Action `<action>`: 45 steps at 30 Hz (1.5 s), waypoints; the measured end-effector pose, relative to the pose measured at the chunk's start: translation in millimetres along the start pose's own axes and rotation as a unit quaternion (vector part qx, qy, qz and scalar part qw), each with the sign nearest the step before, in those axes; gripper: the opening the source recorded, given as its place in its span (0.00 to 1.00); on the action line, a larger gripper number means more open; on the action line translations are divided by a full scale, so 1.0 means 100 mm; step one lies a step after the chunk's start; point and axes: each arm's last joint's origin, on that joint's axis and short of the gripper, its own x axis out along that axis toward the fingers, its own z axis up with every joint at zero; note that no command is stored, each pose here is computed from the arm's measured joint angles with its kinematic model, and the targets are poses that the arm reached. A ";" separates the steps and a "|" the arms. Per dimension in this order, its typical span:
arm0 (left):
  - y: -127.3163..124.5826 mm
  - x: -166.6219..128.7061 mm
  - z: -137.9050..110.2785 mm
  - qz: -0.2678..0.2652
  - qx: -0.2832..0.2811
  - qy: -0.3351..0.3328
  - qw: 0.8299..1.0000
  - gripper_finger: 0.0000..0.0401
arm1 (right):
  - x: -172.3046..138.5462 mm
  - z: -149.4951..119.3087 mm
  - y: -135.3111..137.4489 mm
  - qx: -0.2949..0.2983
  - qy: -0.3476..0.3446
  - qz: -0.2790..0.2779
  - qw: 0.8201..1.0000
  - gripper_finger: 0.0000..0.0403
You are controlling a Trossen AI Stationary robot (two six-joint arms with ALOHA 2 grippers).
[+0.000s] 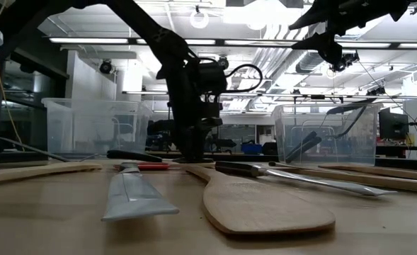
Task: Pick & Place Kitchen Items
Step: Put the black kitchen knife into the top left transparent bin
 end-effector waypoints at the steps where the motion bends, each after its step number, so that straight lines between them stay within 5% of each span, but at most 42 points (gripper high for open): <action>1: 0.00 0.00 0.00 0.003 0.000 0.004 1.000 0.22 | 0.00 0.00 0.00 0.000 0.000 0.000 1.000 0.54; 12: 0.02 -0.09 0.01 0.033 -0.012 0.055 0.998 0.22 | 0.00 0.00 0.00 0.002 -0.001 -0.001 1.000 0.54; 28: 0.27 -0.67 0.62 0.189 0.015 0.085 0.978 0.22 | 0.00 0.00 0.00 0.002 -0.002 -0.001 1.000 0.54; 36: 0.39 -1.03 0.74 0.251 -0.104 0.075 0.959 0.22 | 0.00 0.00 0.00 0.001 -0.003 0.000 1.000 0.54; 45: 0.49 -1.42 0.67 0.291 -0.264 0.079 0.916 0.22 | 0.00 0.01 0.00 0.001 -0.004 0.001 1.000 0.54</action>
